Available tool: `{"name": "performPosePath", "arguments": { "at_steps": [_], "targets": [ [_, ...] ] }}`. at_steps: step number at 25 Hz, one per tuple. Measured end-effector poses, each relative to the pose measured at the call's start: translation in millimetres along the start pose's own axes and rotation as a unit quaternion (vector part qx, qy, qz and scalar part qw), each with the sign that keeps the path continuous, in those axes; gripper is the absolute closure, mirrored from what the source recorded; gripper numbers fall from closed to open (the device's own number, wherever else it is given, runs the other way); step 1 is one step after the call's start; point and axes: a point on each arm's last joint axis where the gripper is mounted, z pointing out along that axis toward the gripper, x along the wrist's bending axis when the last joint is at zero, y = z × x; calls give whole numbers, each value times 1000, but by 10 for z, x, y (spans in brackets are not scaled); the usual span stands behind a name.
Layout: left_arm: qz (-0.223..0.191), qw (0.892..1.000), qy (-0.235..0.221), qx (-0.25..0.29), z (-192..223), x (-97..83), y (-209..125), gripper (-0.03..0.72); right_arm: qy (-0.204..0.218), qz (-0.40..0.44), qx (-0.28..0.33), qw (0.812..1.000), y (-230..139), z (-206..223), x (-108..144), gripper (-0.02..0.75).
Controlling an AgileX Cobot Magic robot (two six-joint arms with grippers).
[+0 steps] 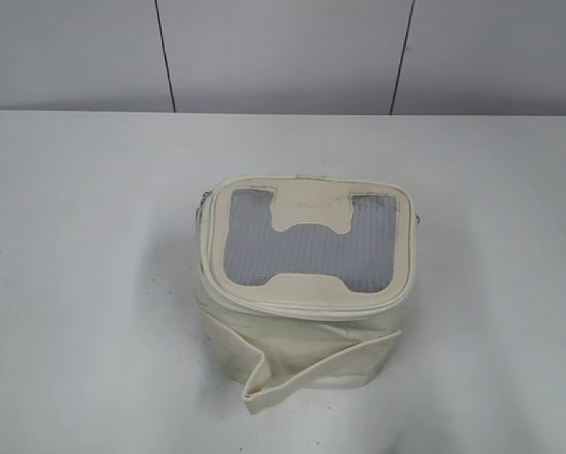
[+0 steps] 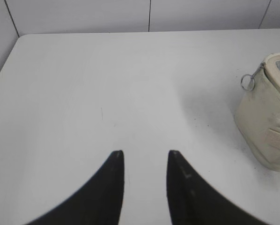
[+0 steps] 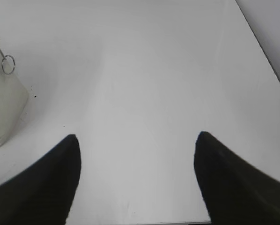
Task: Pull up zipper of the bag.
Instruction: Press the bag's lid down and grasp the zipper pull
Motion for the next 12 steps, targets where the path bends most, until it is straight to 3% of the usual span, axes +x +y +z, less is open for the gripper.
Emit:
{"name": "performPosePath", "arguments": {
  "at_steps": [9,12],
  "targets": [
    [-3,1000,-5,0,0,-9,0,446,0,0,2,1000,3,5,0,151],
    [-14,1000,-22,4,22,-39,17,447,1,-1,27,1000,40,78,3,151]
  ]
}}
